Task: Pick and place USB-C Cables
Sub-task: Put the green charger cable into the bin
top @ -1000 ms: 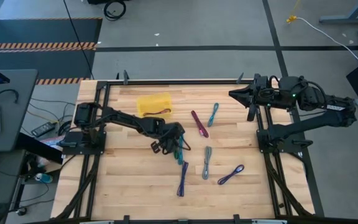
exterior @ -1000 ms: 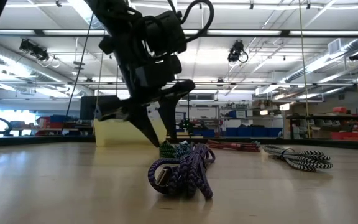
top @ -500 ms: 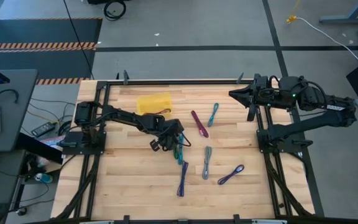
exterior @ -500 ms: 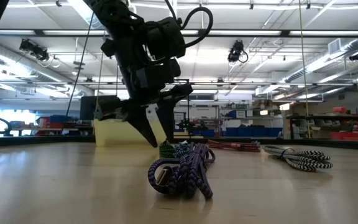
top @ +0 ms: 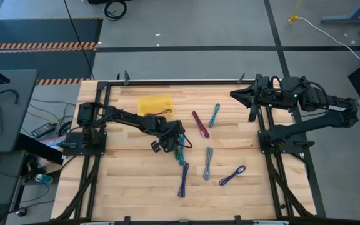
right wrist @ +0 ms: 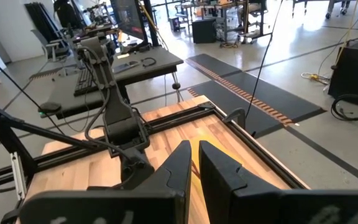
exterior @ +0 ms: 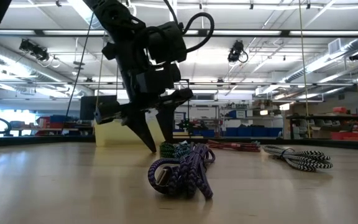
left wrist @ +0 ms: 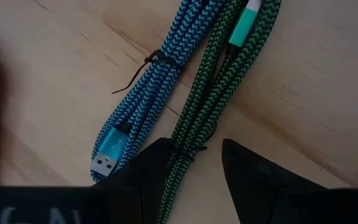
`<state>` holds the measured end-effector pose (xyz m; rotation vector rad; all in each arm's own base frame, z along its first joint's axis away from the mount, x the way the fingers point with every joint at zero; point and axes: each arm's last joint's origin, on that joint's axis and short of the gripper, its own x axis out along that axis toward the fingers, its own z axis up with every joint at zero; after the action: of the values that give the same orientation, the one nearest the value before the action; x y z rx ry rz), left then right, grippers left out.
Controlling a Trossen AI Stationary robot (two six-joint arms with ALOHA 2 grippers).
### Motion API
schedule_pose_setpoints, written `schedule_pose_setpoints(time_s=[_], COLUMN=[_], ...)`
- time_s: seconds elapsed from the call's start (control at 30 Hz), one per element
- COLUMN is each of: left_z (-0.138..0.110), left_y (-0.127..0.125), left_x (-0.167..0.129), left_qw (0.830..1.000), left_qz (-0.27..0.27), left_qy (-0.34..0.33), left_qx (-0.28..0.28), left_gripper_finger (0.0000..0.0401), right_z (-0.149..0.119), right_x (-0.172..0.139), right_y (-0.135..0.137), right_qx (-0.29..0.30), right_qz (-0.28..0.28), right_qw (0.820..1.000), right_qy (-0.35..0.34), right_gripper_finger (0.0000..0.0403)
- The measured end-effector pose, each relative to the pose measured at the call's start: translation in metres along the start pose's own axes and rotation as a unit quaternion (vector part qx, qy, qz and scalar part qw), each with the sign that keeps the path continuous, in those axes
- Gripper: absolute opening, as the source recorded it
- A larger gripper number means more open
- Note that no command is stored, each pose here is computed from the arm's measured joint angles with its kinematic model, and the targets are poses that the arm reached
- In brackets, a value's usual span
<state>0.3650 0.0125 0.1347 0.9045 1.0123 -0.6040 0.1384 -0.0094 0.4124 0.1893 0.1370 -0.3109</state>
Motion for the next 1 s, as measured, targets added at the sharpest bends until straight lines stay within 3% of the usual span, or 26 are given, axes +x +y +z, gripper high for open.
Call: schedule_pose_setpoints(time_s=[0.4,1.0], left_z=[-0.0001,0.002], left_y=[0.0001,0.0025], left_x=[0.0009,0.0019], left_qw=[1.0,1.0], left_qz=[0.001,0.018], left_qy=[0.0,-0.009], left_qx=[-0.01,-0.012], left_gripper_finger=[0.0134,0.0165], right_z=[0.0,0.0], right_x=[0.0,0.0], right_y=[0.0,0.0], right_qx=[0.0,0.0], right_qz=[0.0,0.0], right_qw=[1.0,1.0], right_qy=[0.0,0.0], right_gripper_finger=[0.0039,0.0039])
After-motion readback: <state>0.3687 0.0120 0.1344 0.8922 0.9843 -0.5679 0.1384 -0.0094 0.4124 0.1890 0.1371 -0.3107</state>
